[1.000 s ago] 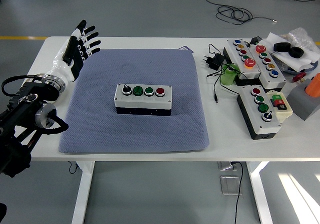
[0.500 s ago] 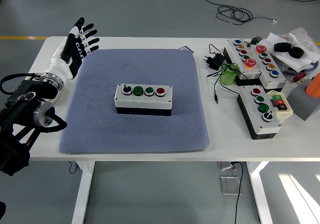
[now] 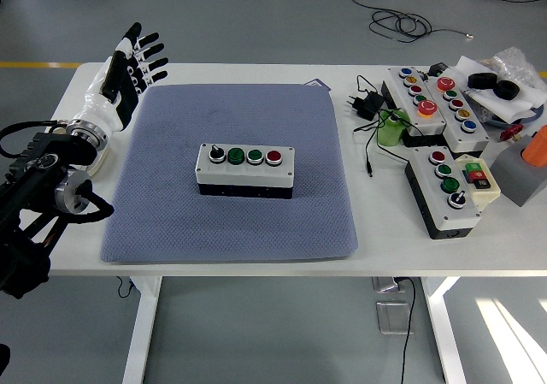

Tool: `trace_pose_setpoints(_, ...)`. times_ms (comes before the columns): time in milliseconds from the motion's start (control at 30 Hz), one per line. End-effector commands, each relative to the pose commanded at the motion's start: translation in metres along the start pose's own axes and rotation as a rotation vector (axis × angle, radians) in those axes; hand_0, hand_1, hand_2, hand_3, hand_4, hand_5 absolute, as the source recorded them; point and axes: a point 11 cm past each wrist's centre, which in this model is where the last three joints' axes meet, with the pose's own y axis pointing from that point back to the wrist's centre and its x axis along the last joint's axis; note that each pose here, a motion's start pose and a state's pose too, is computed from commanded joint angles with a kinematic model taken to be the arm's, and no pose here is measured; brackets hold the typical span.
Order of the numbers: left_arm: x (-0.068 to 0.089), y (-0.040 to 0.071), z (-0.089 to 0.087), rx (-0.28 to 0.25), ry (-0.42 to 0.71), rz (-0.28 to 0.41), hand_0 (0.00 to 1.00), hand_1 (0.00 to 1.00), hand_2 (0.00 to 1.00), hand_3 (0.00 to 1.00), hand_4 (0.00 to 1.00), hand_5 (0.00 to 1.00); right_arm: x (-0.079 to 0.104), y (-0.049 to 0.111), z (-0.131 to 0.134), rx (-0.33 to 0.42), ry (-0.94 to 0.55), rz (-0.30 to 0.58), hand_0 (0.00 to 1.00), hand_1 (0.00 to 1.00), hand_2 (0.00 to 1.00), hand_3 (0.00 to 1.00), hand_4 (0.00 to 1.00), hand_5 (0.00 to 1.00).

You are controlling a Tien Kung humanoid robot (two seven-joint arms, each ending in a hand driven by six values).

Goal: Pick up the button,place it on the desk,press the button,press the button

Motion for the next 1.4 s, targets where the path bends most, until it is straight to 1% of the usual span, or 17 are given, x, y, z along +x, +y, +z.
trace_pose_setpoints(200,-0.001,0.000,-0.002,0.003,-0.006,0.001,0.832,0.861,0.901,0.882,0.703,0.998,0.000,0.000,0.000,0.000,-0.002,0.000,0.787,0.797,0.817,0.751,0.412,0.479)
trace_pose_setpoints(367,-0.004,0.000,-0.003,0.000,-0.020,-0.009,0.832,0.860,0.901,0.880,0.703,0.998,0.001,-0.001,0.003,-0.006,0.003,0.003,0.787,0.797,0.817,0.751,0.412,0.479)
trace_pose_setpoints(1400,-0.003,0.003,-0.012,0.021,-0.016,-0.003,0.832,0.861,0.904,0.880,0.707,0.998,0.004,-0.002,0.010,-0.016,0.021,0.012,0.787,0.797,0.817,0.751,0.412,0.479)
